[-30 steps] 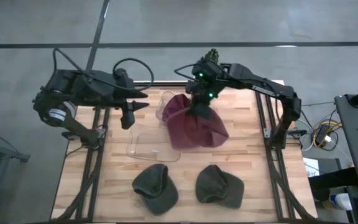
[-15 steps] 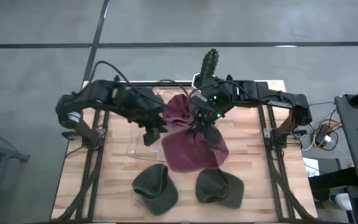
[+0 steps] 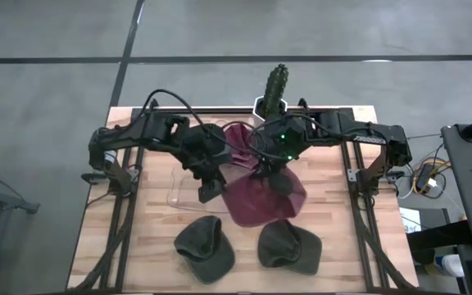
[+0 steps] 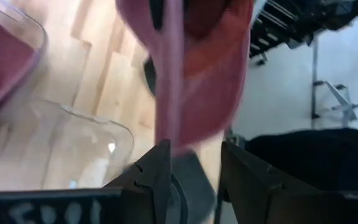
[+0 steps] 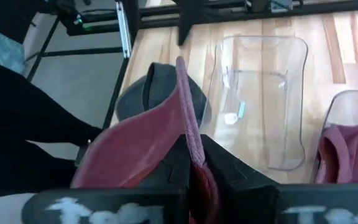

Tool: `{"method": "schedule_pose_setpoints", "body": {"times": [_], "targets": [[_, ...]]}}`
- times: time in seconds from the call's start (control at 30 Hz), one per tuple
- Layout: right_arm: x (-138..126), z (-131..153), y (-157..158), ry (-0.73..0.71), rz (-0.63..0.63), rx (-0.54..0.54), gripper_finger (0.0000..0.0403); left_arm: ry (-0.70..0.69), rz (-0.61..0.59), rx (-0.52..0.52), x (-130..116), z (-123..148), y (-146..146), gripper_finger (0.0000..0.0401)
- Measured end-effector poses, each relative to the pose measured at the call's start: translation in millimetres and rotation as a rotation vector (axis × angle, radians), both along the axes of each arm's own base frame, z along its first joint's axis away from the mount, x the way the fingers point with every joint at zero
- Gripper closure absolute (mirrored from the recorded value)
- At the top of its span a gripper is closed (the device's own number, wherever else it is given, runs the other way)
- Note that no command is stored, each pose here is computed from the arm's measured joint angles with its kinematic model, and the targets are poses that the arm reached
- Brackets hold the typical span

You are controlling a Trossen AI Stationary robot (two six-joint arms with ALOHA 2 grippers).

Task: Pick & Place hat
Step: Put the red cap into the top transparent bin

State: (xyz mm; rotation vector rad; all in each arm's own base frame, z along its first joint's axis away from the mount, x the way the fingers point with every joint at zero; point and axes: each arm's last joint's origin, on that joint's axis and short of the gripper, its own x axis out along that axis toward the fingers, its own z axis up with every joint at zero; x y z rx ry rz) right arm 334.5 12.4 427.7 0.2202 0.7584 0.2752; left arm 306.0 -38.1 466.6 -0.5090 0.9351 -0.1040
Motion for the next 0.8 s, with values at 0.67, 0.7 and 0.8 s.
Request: {"method": "schedule_pose_setpoints", "body": {"times": [0.67,0.7,0.8], "targets": [[6,7,4,-0.092,0.031,0.046,0.0390,-0.067,0.018,0.053,1,5,5,0.0270],[5,5,4,-0.072,0.030,0.054,0.0390,-0.063,0.030,0.038,0,6,5,0.0270],[3,-1,5,-0.018,0.035,0.066,0.0390,-0.084,0.046,0.031,-7,13,7,0.0270]]}}
